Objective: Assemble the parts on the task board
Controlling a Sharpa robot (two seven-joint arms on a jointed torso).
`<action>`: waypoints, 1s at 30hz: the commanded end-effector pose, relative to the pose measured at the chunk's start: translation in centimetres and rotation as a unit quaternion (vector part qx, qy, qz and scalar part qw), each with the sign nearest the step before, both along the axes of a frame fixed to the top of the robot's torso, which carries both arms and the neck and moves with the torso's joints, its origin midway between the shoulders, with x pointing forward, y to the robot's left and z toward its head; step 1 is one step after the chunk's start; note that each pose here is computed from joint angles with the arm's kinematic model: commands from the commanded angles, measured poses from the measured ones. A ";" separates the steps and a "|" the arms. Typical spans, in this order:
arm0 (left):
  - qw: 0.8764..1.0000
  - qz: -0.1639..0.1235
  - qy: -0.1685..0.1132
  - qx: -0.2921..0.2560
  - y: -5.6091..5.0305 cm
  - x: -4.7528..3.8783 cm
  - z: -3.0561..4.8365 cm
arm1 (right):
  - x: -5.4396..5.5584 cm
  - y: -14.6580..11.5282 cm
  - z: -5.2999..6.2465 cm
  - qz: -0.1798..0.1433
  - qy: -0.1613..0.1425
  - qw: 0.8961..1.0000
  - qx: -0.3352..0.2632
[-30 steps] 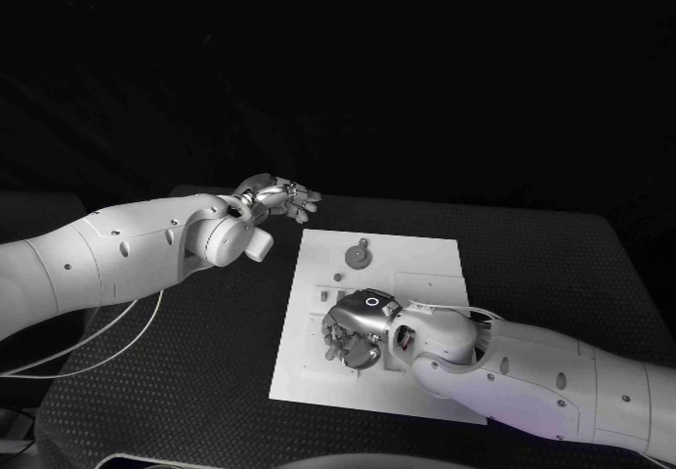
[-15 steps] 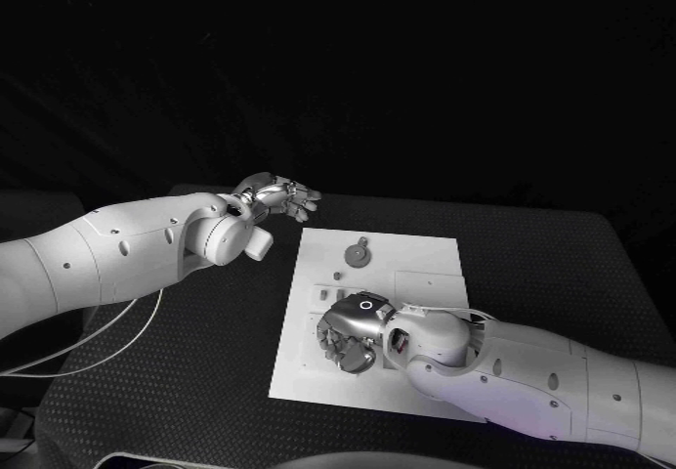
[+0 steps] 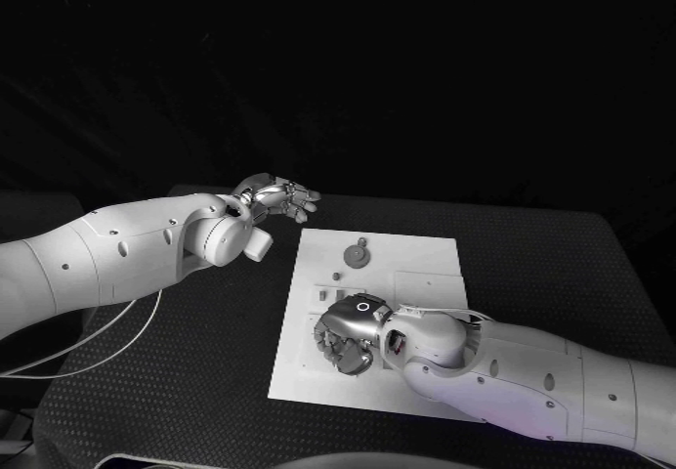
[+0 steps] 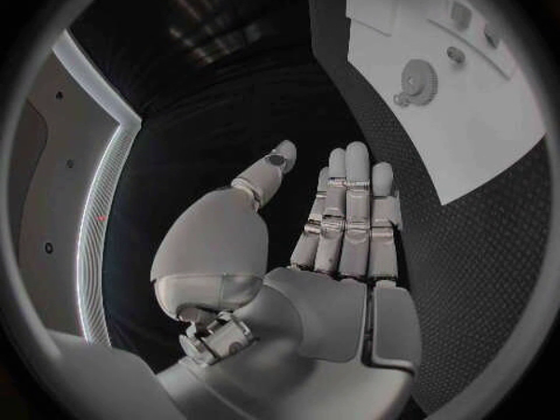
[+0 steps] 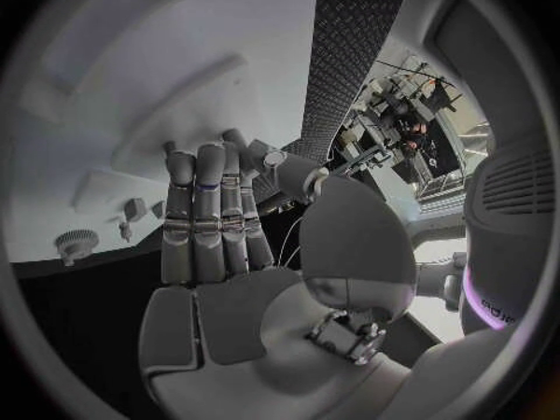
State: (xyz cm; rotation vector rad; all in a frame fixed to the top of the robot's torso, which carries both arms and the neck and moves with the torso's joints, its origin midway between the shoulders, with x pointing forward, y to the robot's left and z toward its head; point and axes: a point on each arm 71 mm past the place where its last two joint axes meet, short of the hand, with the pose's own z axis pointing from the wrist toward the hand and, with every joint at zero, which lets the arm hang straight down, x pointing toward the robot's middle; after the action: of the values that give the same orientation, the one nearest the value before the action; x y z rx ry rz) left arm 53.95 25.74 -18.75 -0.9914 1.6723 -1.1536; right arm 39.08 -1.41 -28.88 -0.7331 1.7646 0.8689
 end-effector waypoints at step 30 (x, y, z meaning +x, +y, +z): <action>1.000 0.002 0.004 -0.004 0.7 0.21 0.05 | 0.1 -1.7 -0.1 -0.028 -0.001 0.999 0.016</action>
State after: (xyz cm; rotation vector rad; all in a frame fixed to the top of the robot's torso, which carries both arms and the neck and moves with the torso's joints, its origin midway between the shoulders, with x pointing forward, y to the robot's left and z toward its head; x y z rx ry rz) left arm 54.15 26.63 -18.85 -1.0085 1.6681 -1.1341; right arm 39.15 -3.03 -29.09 -0.6730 1.7642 0.8687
